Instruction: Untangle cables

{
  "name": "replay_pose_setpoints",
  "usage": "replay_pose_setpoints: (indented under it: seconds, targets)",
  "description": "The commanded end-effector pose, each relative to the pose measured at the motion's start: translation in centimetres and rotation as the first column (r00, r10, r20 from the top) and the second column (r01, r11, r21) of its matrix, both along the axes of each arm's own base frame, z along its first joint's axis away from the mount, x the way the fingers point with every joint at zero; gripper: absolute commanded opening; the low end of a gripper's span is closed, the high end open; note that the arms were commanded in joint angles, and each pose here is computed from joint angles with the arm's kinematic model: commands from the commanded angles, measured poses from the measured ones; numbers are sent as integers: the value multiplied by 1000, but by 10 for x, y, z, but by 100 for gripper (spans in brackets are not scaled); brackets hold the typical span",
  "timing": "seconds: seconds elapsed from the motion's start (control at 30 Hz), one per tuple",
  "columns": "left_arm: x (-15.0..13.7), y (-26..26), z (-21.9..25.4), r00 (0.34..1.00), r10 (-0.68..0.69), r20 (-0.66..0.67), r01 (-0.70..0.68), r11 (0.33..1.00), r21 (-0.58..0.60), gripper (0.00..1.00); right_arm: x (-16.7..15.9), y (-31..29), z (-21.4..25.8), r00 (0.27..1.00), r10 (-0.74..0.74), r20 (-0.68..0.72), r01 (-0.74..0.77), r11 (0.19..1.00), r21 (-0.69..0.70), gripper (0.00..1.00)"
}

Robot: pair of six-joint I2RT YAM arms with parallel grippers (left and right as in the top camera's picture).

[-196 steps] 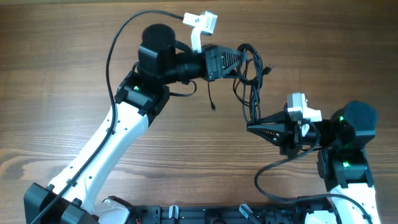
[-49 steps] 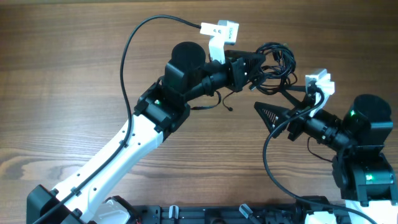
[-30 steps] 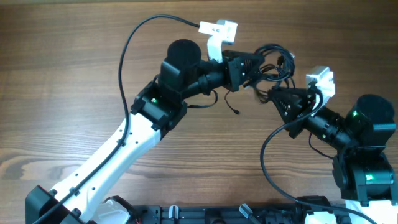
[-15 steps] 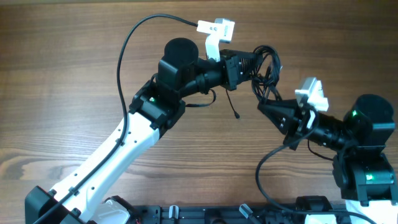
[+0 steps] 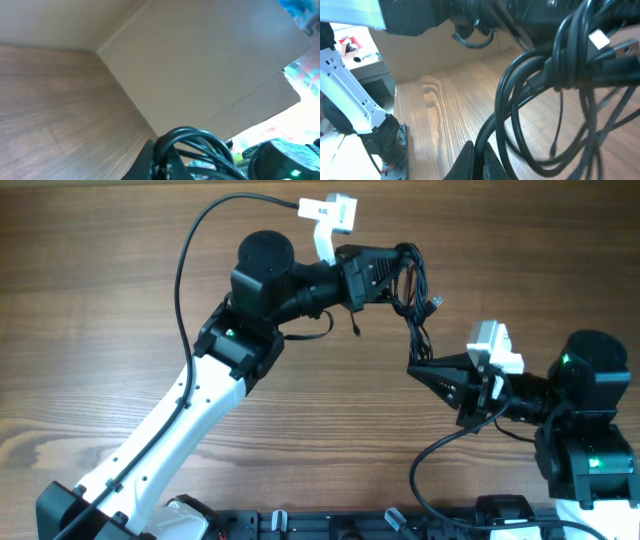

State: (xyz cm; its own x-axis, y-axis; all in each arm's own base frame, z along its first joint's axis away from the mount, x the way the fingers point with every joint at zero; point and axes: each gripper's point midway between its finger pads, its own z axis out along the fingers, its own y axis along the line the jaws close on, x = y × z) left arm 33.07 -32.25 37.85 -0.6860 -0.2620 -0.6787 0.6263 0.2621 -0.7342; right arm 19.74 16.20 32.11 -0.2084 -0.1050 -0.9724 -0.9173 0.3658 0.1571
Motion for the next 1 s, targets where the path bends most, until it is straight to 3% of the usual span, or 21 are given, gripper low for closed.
replay_pose_setpoints:
  seconds: [0.0,0.13,0.4,0.7,0.97]
  targets:
    - [29,33,35,983,176,50,-171,981,-91,4,-26,9,9,991,135,8,-135,990,48,4]
    - [28,34,44,981,179,81,-169,979,-115,4,-24,8,6,993,122,-7,-121,992,42,4]
    - [15,29,62,982,118,151,-94,983,-159,4,0,-6,-24,984,-91,-151,82,995,-59,4]
    - [4,22,71,978,86,189,-51,982,-180,4,19,-6,-46,959,-98,-267,82,994,-73,4]
    - [36,54,76,951,249,184,-209,955,-211,4,14,-2,-45,963,-47,-267,35,998,-50,4]
